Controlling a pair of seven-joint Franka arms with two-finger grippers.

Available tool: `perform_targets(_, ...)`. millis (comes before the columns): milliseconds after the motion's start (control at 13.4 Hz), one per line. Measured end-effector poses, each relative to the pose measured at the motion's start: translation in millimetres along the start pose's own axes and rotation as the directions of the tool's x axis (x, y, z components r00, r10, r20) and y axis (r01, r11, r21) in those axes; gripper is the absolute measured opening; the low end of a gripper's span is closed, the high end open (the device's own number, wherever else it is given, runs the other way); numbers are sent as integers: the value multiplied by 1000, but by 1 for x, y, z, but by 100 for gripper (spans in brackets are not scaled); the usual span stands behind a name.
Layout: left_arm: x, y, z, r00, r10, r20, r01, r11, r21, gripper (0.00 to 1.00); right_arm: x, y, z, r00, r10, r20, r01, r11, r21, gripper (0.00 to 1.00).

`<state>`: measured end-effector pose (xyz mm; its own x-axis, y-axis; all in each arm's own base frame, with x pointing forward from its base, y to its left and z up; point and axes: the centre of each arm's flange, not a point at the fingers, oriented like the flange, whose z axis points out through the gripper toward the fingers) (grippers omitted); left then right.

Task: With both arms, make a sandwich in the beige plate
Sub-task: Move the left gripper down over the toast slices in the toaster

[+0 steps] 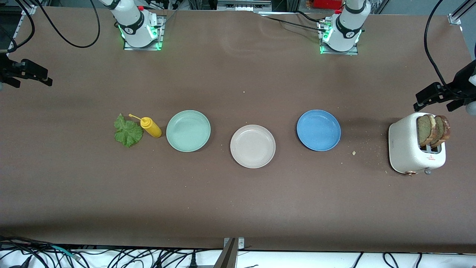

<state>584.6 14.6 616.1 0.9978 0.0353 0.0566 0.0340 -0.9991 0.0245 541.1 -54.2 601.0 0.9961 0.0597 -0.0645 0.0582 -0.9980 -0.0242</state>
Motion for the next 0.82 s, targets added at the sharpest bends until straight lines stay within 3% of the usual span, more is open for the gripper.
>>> perform_targets(818, 1, 0, 4, 1000, 0, 7, 0, 1000, 0, 100, 0, 0, 0, 1000, 0, 1, 0, 1000, 0, 100)
